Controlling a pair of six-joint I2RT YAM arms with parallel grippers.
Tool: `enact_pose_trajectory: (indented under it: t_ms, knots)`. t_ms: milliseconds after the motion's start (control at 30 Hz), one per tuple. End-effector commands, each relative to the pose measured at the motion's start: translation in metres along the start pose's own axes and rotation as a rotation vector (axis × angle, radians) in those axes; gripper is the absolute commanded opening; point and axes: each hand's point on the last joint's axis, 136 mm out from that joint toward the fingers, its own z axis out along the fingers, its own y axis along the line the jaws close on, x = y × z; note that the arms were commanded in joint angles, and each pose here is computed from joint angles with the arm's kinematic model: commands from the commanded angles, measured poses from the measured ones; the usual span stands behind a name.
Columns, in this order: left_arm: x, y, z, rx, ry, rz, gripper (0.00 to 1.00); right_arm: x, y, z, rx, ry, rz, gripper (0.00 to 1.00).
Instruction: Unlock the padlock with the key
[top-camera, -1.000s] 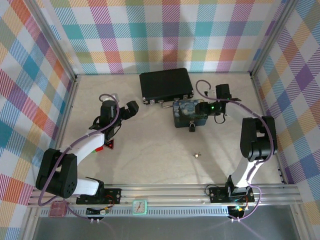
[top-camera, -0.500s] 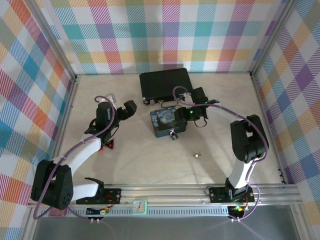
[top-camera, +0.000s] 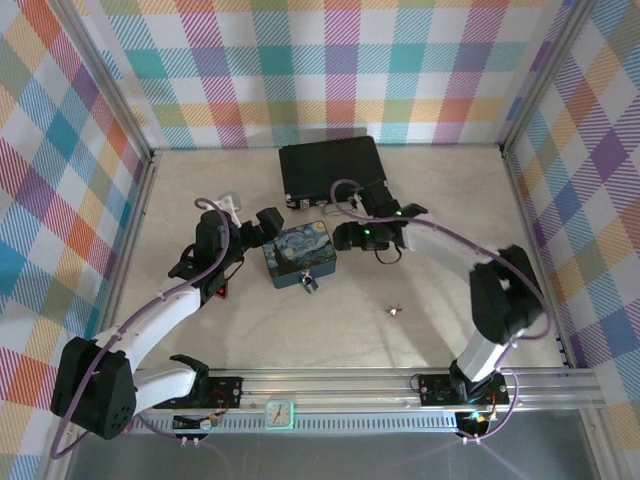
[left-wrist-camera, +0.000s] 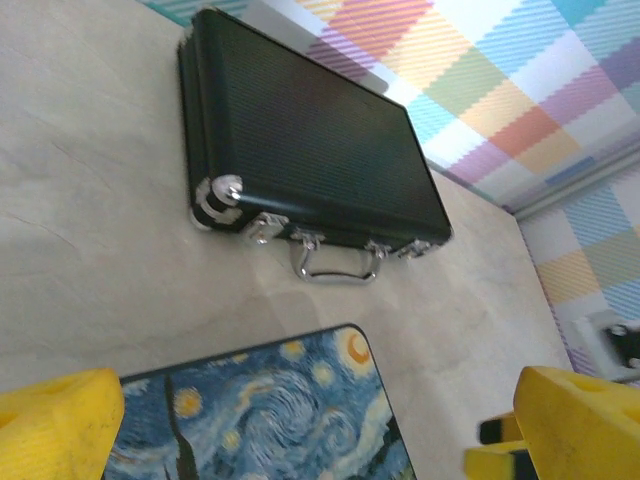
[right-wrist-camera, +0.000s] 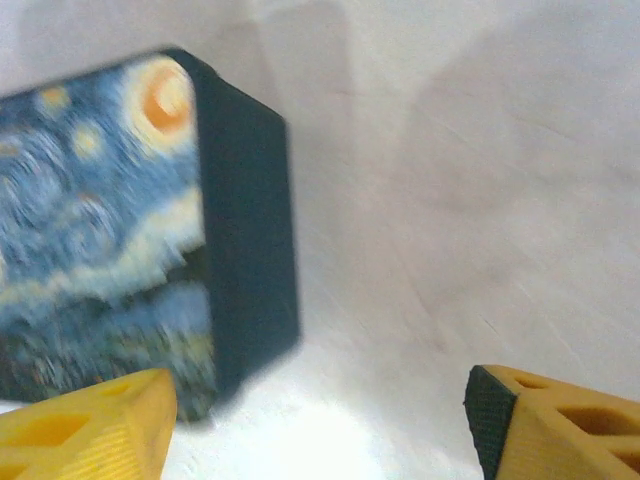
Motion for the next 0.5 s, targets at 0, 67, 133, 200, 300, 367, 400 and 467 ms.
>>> enact_pose_trajectory:
  t_ms: [0,67,133,200,300,367,400,467]
  knots:
    - [0.01,-0.002,0.0,0.002,0.007,-0.001,1.0,0.058,-0.046,-0.02,0.193,0.119,0.089,0.74]
    - [0.013,-0.004,0.004,0.002,0.008,0.001,1.0,0.083,-0.063,-0.028,0.265,0.159,0.161,0.69]
    - [0.015,-0.005,0.009,0.001,0.012,-0.002,1.0,0.105,-0.077,-0.032,0.323,0.186,0.234,0.66]
    - [0.016,-0.006,0.014,-0.001,0.011,-0.01,1.0,0.121,-0.088,-0.035,0.355,0.182,0.3,0.61]
    - [0.017,-0.006,0.019,0.004,0.012,-0.021,1.0,0.136,-0.097,-0.034,0.372,0.163,0.371,0.51]
    - [0.018,-0.008,0.02,0.007,0.017,-0.02,1.0,0.142,-0.103,-0.032,0.387,0.15,0.397,0.48]
    - [0.019,-0.008,0.02,0.005,0.02,-0.017,1.0,0.142,-0.103,-0.031,0.384,0.141,0.4,0.46]
    - [0.02,-0.006,0.02,-0.002,0.023,-0.016,1.0,0.14,-0.103,-0.026,0.376,0.129,0.398,0.44]
